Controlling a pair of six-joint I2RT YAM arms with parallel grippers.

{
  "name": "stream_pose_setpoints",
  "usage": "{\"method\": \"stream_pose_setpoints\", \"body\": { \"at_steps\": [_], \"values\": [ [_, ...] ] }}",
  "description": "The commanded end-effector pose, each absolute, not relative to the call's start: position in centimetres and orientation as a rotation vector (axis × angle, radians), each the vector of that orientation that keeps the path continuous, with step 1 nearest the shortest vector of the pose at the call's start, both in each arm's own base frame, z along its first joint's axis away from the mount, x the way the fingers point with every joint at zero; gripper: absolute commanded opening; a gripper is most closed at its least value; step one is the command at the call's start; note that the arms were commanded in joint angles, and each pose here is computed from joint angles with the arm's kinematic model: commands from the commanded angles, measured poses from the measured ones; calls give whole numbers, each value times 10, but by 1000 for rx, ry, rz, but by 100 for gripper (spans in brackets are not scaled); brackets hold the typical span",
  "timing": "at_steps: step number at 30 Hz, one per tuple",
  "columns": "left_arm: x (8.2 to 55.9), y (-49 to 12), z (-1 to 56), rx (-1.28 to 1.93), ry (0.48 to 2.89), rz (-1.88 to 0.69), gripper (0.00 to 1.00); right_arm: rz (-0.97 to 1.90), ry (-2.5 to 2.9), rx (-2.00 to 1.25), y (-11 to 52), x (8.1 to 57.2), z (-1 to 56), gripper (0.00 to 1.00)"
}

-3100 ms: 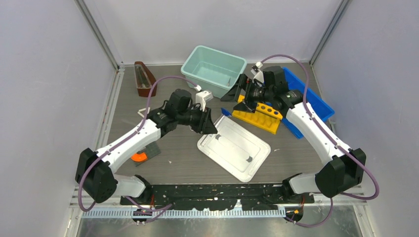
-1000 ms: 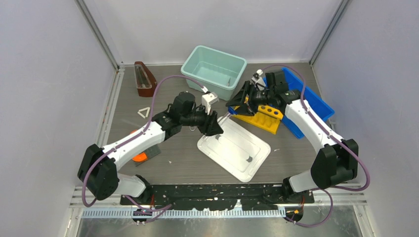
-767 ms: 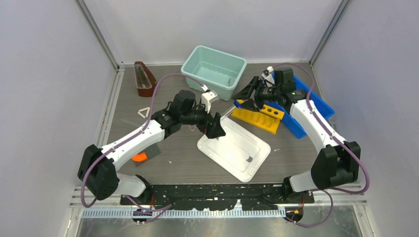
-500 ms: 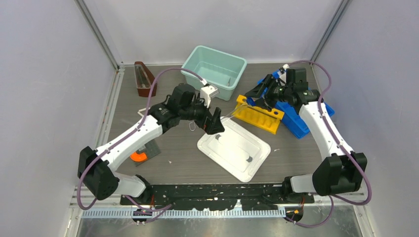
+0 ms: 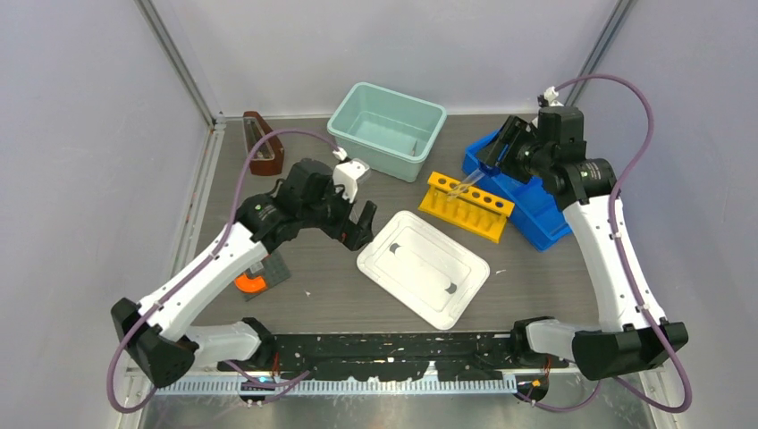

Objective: Organize the chemistry lab equipment

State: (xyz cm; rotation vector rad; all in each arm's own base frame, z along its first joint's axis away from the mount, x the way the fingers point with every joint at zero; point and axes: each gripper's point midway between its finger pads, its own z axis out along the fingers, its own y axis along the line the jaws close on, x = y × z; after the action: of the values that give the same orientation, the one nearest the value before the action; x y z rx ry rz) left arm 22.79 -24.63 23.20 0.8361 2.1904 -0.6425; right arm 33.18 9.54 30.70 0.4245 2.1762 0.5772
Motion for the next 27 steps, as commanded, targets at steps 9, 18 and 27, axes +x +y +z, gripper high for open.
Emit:
{"method": "stream_pose_setpoints", "body": {
  "at_steps": [9,18,27],
  "values": [
    [231,-166,246,676,2111,-243,100,210,2098,136,122,344,327,37],
    [231,-157,249,651,2073,-214,100,188,2077,56,147,369,315,37],
    [232,-157,245,660,2081,-202,100,141,2104,38,150,384,300,36]
  ]
}}
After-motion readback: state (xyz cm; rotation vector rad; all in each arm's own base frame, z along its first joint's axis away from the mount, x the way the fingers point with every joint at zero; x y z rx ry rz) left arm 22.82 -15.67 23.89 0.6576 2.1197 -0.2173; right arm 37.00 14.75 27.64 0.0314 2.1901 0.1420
